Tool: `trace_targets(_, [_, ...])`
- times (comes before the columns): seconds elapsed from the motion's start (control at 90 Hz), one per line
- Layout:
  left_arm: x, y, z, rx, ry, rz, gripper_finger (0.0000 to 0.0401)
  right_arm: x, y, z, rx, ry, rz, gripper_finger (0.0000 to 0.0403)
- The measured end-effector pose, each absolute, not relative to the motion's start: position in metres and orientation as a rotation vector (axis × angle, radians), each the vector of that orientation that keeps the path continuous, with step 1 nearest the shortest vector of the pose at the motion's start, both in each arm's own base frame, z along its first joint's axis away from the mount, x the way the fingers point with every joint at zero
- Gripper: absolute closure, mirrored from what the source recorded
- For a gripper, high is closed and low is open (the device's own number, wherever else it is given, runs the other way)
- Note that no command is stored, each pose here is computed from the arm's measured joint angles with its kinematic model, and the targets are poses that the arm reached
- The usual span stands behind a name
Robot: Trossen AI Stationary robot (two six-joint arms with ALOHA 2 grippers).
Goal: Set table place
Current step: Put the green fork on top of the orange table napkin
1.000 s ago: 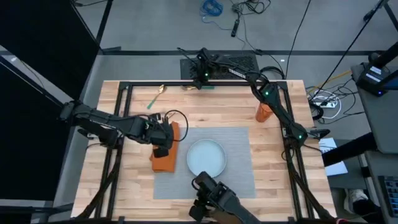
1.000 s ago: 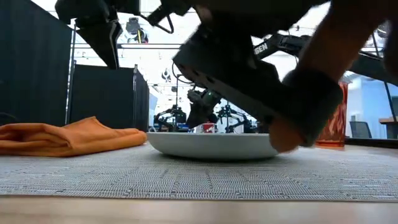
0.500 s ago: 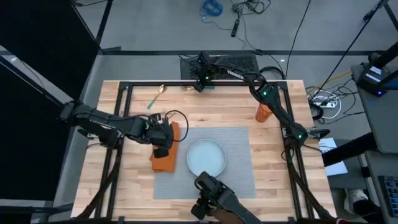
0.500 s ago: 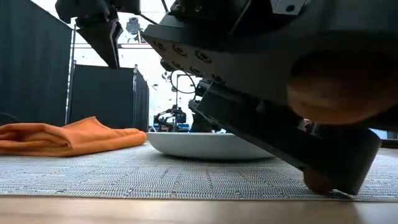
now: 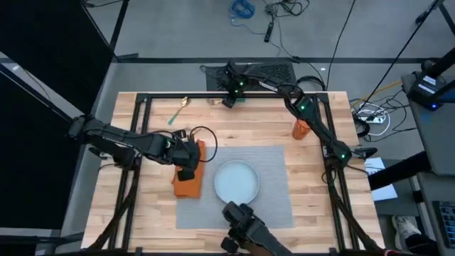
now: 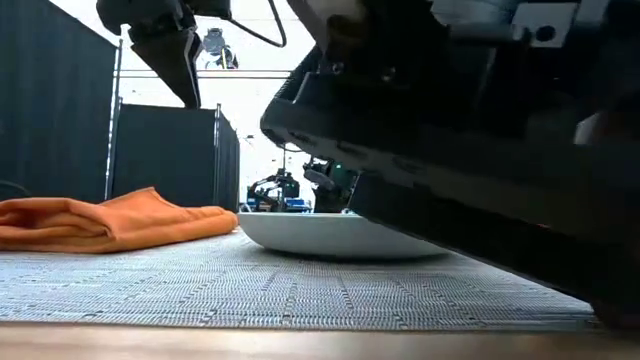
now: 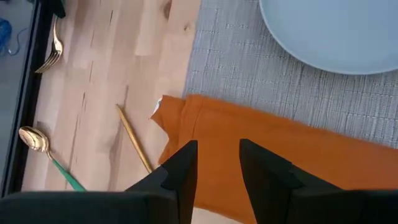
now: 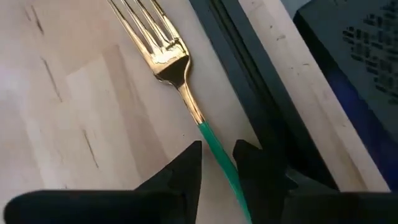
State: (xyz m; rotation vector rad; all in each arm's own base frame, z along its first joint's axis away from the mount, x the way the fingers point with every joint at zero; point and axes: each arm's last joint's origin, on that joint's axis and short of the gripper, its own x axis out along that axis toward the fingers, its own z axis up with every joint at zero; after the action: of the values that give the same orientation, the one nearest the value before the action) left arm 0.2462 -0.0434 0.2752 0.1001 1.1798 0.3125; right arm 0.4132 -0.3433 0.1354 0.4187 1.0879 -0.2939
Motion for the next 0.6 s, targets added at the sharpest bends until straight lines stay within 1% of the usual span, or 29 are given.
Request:
trace_targets(0.1, [0.2462,-0.0434,0.2752,0.102,1.18,0.31,0.0296,0.4116,-0.344,0.1351,0.428,1.096,-0.301,0.0339])
trace_targets(0.3, [0.2463,-0.0435,0.2752,0.102,1.181,0.307,0.0296,0.4081,-0.3437,0.1346,0.428,1.121,-0.28,0.0391])
trace_targets(0.6, [0.2463,-0.0435,0.2752,0.104,1.181,0.305,0.0296,0.4084,-0.341,0.1357,0.393,1.135,-0.246,0.0401])
